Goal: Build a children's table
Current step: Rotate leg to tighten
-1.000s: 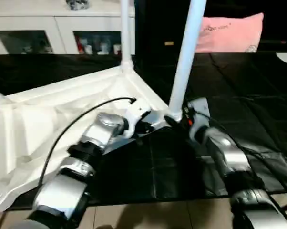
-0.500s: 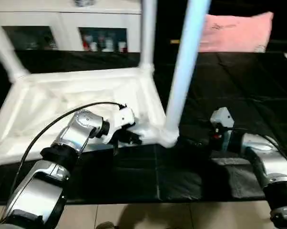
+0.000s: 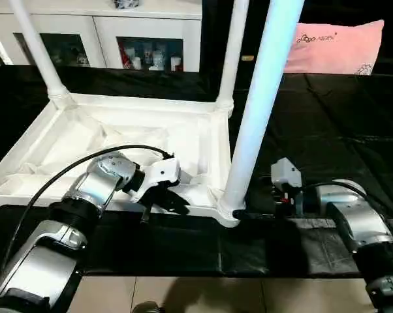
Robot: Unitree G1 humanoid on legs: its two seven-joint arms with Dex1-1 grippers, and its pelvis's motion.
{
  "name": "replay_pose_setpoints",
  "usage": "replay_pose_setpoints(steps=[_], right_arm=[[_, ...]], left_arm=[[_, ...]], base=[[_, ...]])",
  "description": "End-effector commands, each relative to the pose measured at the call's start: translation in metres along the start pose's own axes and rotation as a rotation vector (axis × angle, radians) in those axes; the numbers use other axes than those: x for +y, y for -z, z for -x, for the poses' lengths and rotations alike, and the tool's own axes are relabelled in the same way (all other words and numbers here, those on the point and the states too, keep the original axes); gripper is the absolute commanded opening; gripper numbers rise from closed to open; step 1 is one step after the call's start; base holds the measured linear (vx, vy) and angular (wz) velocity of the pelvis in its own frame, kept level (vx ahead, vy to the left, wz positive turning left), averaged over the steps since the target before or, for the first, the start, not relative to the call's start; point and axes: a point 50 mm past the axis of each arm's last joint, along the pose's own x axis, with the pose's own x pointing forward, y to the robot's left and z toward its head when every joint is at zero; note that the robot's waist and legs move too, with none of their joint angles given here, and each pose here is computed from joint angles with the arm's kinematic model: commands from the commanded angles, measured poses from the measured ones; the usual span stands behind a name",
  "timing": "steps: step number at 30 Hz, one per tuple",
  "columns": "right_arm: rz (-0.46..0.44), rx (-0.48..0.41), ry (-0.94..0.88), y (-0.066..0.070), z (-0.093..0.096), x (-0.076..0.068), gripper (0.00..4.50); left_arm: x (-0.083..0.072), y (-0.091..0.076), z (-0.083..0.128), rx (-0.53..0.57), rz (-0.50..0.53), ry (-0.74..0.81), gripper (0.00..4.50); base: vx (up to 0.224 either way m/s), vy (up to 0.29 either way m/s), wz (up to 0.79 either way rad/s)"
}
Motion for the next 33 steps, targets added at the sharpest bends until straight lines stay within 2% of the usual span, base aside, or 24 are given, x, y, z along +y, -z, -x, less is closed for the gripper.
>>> replay_pose_setpoints(steps=[1,7,13,22,27,28,30,32,33], right_arm=[[0.005,0.003,-0.026,-0.002,0.000,-0.001,3.81],[-0.002,0.004,-0.063,-0.001,-0.004,0.002,3.23],[-0.001,0.007,-0.076,0.000,-0.010,0.002,2.83],[-0.029,0.001,-0.104,0.002,-0.012,0.006,2.66],[-0.092,-0.006,-0.029,0.010,-0.017,0.008,2.65],[-0.143,-0.006,0.088,0.015,-0.026,0.003,2.65],[-0.176,-0.010,0.153,0.016,-0.031,0.000,2.65],[-0.261,-0.054,0.298,0.013,-0.051,-0.009,2.65],[-0.278,-0.068,0.320,0.012,-0.056,-0.010,2.65]], left_arm=[[-0.005,-0.006,-0.009,0.020,-0.043,0.097,0.00],[-0.007,-0.007,-0.011,0.019,-0.048,0.115,0.00],[-0.008,-0.007,-0.011,0.018,-0.049,0.121,0.00],[-0.009,-0.006,-0.011,0.010,-0.031,0.111,0.00],[0.001,-0.010,-0.016,-0.091,0.090,-0.052,0.00],[0.010,-0.013,-0.021,-0.140,0.153,-0.168,0.00],[0.013,-0.017,-0.024,-0.176,0.181,-0.216,0.00],[0.020,-0.027,-0.032,-0.263,0.288,-0.318,0.00],[0.022,-0.029,-0.034,-0.271,0.303,-0.338,0.00]], base=[[0.000,0.000,0.00],[0.000,0.000,0.00],[0.000,0.000,0.00],[0.000,0.000,0.00],[0.000,0.000,0.00],[0.000,0.000,0.00],[0.000,0.000,0.00],[0.000,0.000,0.00],[0.000,0.000,0.00]])
